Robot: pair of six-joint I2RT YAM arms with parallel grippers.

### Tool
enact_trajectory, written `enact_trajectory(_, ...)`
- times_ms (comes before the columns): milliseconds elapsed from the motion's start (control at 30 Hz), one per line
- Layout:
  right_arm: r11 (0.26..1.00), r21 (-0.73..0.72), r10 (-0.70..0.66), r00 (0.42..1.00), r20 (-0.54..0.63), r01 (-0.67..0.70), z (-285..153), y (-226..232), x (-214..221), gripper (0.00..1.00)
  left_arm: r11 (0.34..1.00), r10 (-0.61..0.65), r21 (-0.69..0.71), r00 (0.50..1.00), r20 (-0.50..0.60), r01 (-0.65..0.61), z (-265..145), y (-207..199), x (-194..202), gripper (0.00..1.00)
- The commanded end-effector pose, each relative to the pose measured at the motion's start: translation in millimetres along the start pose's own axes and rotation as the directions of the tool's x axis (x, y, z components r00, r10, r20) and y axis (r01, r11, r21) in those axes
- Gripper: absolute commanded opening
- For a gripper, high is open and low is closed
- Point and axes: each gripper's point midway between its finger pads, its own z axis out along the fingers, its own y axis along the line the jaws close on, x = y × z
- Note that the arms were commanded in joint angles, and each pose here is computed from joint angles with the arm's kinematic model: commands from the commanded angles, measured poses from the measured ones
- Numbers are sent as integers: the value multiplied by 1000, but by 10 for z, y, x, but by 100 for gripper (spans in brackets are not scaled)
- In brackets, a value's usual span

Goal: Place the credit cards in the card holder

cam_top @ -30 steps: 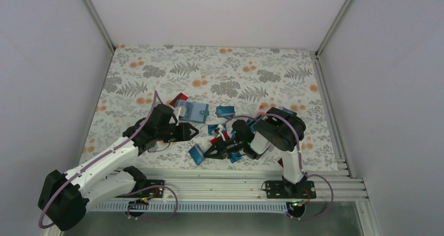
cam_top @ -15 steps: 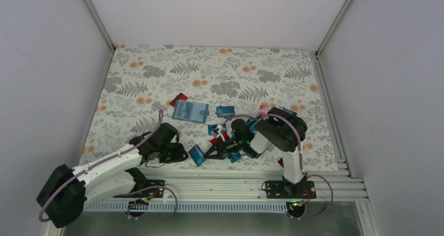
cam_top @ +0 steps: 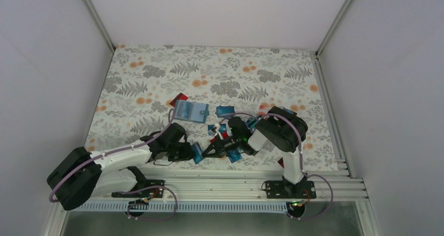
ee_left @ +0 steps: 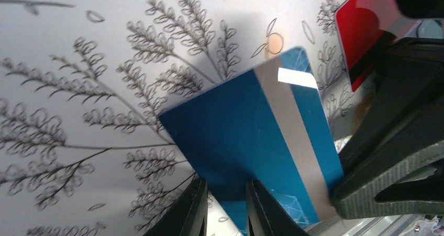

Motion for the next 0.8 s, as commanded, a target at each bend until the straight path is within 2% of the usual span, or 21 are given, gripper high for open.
enact_trajectory(0, 991, 106, 81, 997, 3, -81, 29, -293, 26, 4, 998, -26, -61, 999, -26, 25, 131, 254, 130, 20)
enact_trajectory(767, 959, 267, 106, 994, -20, -97, 293, -515, -153, 4, 1000, -16, -2, 999, -34, 16, 173, 254, 211, 19)
